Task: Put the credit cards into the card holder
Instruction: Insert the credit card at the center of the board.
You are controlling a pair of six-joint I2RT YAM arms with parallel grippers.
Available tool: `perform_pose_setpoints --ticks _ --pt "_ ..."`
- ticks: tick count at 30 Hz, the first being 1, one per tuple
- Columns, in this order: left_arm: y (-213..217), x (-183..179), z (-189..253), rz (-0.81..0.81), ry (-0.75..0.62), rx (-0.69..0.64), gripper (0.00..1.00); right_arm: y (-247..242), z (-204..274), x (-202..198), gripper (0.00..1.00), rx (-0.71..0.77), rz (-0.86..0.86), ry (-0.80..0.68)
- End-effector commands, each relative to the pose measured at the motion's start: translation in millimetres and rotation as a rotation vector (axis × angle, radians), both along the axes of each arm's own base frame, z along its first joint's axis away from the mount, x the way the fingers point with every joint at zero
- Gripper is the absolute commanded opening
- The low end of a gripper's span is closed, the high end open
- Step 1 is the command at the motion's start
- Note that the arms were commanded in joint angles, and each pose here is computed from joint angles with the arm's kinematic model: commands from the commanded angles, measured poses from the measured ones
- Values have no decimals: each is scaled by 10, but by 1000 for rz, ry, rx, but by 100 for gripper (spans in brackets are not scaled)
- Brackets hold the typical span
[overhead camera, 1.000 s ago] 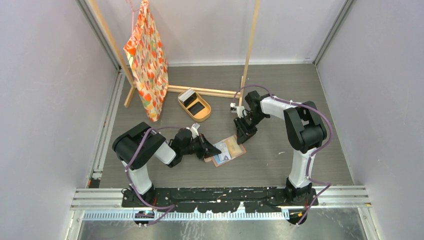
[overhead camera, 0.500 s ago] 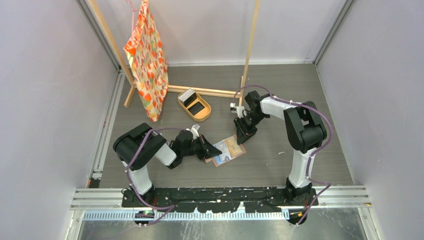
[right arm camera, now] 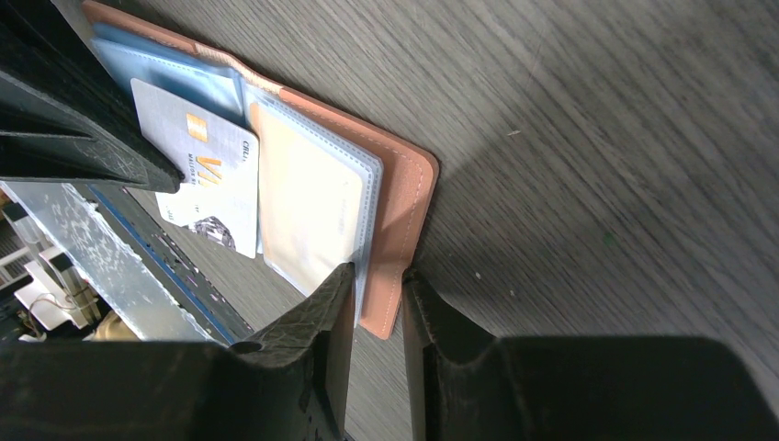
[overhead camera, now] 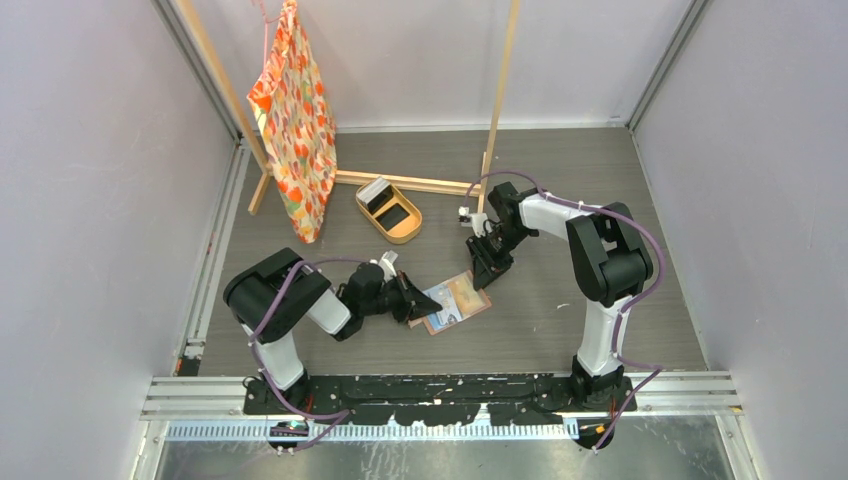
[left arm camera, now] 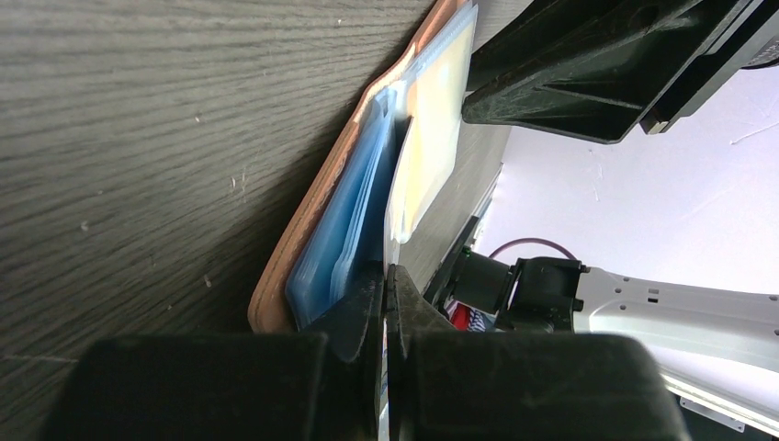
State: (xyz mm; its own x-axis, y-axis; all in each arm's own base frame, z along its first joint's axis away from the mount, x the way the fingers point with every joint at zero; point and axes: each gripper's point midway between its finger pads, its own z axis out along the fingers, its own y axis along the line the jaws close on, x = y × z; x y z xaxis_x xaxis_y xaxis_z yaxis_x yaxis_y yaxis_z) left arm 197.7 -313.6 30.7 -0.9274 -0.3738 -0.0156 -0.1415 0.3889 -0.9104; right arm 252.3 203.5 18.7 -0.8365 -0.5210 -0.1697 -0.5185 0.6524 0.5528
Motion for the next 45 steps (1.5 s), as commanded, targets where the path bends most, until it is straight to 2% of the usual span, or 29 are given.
perform_pose_setpoints --ticks 1,24,45 --pt "42 -46 7 11 -5 4 0 38 73 68 30 10 16 -29" --pt "-32 102 -78 50 5 4 0 59 81 49 30 11 24 -29" --pt "-21 171 -88 139 -63 87 0 74 130 50 30 24 25 -37"
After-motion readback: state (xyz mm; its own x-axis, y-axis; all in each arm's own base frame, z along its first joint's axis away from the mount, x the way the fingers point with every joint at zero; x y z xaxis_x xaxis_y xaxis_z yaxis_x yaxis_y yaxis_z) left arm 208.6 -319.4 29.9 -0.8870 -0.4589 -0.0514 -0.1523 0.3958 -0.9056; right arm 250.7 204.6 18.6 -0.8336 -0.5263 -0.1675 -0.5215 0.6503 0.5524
